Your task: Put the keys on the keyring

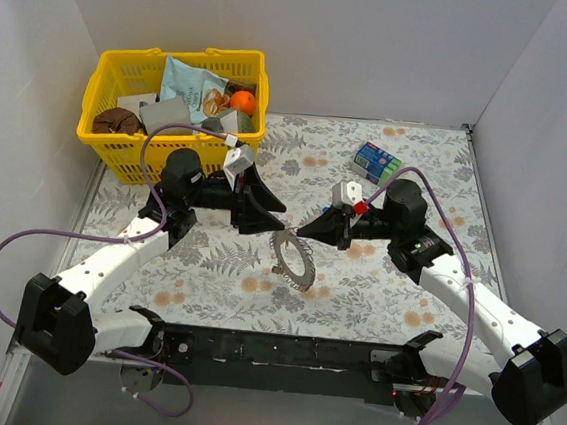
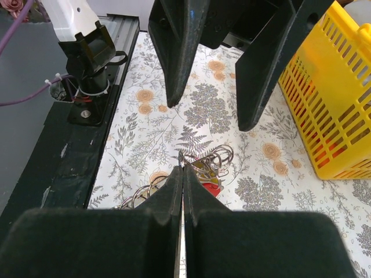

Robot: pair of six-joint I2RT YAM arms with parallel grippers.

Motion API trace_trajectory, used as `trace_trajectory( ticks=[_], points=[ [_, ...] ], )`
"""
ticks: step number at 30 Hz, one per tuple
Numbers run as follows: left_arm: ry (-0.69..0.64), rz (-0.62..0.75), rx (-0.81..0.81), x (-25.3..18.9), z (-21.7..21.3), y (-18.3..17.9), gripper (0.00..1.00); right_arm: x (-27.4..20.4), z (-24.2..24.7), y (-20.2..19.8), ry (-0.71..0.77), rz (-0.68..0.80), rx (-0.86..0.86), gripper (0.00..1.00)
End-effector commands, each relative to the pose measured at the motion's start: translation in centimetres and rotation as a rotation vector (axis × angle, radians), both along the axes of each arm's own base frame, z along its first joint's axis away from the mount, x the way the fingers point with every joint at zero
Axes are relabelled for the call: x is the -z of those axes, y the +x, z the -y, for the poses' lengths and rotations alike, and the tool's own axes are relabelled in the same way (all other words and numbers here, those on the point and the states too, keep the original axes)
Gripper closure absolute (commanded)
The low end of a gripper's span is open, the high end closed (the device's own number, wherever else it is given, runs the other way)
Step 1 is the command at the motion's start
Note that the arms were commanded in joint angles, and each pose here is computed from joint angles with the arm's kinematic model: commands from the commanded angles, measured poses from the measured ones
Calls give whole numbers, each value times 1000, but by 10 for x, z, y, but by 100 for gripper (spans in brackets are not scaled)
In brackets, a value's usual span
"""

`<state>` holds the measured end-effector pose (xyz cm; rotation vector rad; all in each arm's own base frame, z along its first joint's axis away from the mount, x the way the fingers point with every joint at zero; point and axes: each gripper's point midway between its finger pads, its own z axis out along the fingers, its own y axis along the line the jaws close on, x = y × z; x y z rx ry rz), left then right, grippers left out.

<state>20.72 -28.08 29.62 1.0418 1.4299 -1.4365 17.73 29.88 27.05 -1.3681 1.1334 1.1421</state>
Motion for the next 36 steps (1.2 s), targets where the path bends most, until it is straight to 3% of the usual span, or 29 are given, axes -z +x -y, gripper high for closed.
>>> trace_trajectory(
  ticks=[1,7,15,25,36],
  points=[
    [-10,36,28,-2,-4,-11,48,-35,0,8,76,78,27,99],
    [11,78,14,8,-2,-14,47,-37,-1,21,55,-6,86,99],
    [67,122,-78,22,8,1,48,-36,-5,19,38,-101,36,99],
    [119,135,-156,36,16,19,59,-36,-4,19,32,-133,20,99],
    [62,144,-148,20,20,18,67,-30,-3,18,25,-153,18,99]
  ],
)
